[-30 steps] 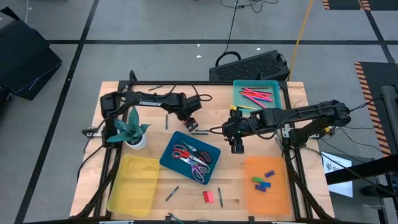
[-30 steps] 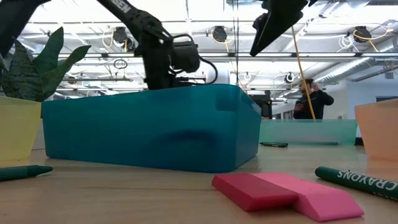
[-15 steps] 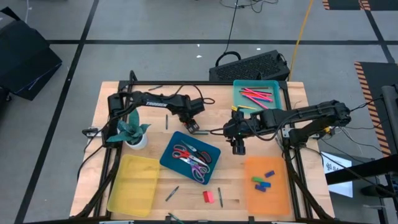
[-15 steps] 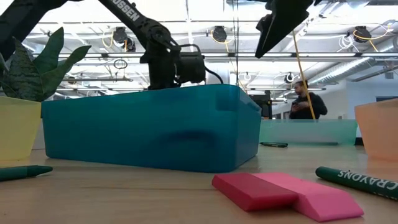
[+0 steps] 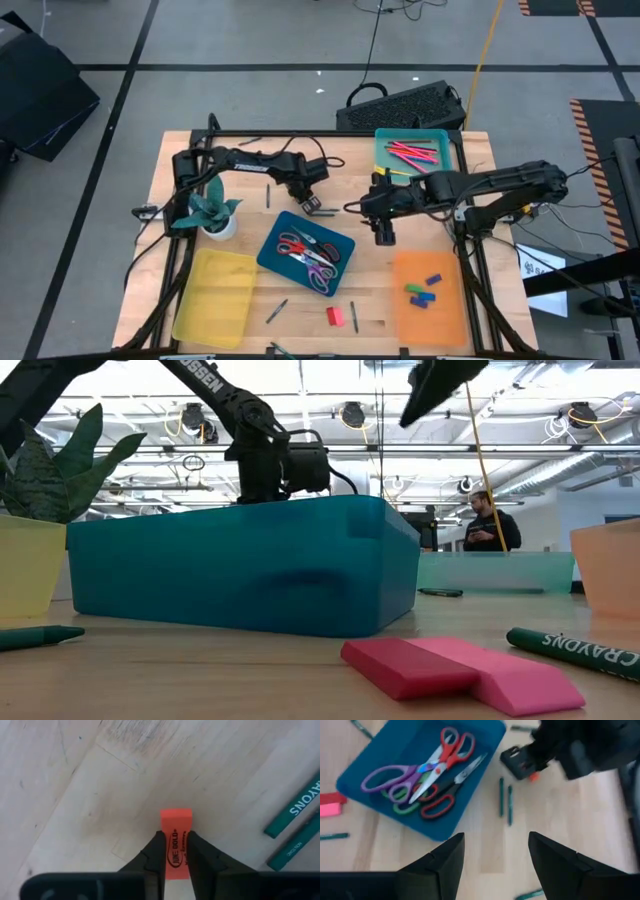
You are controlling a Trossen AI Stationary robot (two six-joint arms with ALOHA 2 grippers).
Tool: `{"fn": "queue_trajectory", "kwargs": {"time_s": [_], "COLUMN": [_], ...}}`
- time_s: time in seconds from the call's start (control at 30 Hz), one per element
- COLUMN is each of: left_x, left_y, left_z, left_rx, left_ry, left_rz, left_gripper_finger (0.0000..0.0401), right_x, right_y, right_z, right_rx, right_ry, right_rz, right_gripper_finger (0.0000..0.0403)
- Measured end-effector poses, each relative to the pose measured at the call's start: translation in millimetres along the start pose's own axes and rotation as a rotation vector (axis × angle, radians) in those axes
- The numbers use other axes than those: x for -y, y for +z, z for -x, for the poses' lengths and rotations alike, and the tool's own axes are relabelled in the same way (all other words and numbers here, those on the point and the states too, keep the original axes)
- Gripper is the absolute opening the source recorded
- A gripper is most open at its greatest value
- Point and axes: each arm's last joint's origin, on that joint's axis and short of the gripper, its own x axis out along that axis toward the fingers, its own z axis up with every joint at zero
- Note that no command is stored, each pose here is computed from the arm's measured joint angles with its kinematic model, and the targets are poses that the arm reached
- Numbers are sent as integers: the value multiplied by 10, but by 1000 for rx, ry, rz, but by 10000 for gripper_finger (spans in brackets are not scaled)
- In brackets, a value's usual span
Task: Sort crayons/erasers/pens/pencils in bins
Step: Put the orange eraser into the orange bin
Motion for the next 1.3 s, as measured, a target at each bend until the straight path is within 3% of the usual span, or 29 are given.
{"fn": "queue_trajectory", "kwargs": {"time_s": [0.13,0.4,0.6,0.73,0.97,1.07,1.3], "left_x": [-11,62,146,302,615,694,761], "left_y": [6,9,-39,-85,-197,-205,-187], "left_z": [210,950,1389,1573,1677,1713,1777], "left_rx": [58,264,380,436,512,547,602], "left_ry": [-72,-412,-685,-839,-925,-949,-983], "left_rz": [7,-47,-141,-260,-466,-488,-480], "left_gripper_finger": [60,61,62,62,62,62,63], "right_x": [17,36,45,30,-8,-39,-143], "right_y": [49,143,244,314,355,304,169], "right_z": [87,191,249,274,278,180,-76], "right_rx": [71,203,316,400,478,485,543], "right_ry": [-11,-43,-89,-78,49,99,96], "right_rz": [60,267,440,461,410,414,422], "right_gripper_finger": [212,212,212,212,212,212,212]}}
